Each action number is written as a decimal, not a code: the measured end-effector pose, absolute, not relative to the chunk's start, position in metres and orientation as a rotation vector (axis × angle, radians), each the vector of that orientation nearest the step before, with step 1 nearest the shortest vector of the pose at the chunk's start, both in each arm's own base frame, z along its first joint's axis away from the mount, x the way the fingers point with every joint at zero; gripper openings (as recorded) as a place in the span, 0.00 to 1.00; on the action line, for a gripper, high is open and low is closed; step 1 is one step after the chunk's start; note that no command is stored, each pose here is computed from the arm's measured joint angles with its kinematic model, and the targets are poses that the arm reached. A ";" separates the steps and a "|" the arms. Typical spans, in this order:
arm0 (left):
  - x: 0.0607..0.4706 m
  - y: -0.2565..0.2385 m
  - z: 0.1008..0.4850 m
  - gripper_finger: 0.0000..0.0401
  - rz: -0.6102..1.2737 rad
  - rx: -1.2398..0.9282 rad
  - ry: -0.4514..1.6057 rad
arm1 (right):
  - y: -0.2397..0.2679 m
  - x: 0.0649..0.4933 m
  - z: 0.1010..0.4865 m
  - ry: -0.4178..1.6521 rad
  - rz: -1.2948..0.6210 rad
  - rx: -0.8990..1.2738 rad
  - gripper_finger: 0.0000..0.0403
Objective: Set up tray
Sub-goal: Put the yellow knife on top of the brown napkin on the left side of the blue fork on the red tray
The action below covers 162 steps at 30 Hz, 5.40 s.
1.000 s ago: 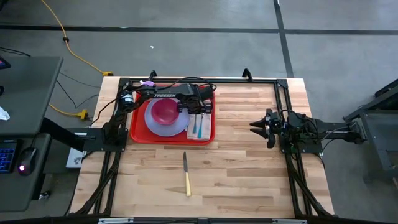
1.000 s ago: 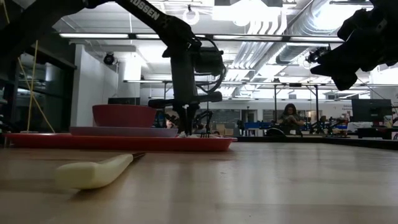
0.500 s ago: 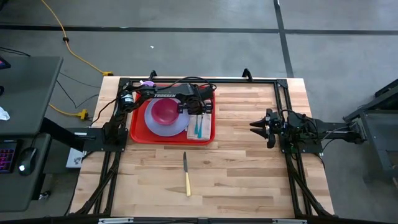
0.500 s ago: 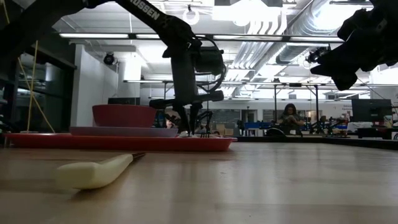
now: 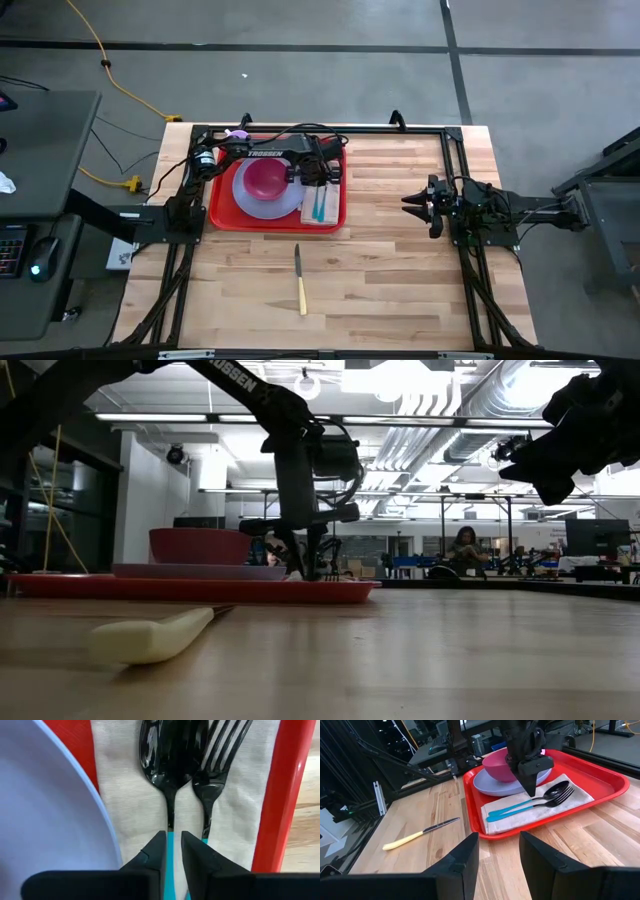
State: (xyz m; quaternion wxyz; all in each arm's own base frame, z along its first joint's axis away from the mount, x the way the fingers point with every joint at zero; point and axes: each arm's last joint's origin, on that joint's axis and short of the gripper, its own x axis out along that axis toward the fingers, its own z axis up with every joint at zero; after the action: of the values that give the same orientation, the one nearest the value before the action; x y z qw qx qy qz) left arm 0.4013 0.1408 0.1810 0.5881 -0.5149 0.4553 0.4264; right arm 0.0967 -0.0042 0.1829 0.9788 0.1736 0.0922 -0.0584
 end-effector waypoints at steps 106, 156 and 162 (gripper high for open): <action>0.246 -0.077 0.367 0.29 0.855 -0.490 0.774 | 0.031 0.148 0.206 -0.053 0.078 0.667 0.29; 0.069 -0.069 0.252 0.29 0.303 -0.612 0.541 | 0.116 0.342 0.273 0.614 0.143 0.679 0.29; 0.061 -0.060 0.248 0.29 0.305 -0.579 0.582 | 0.109 0.343 0.271 0.612 0.116 0.627 0.29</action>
State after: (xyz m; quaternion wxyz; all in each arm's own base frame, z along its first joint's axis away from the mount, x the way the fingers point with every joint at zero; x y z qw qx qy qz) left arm 0.0611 -0.0598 0.2483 0.9057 -0.2803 0.2816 0.1478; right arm 0.3432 0.1093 0.2707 0.9040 0.3032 0.2963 0.0563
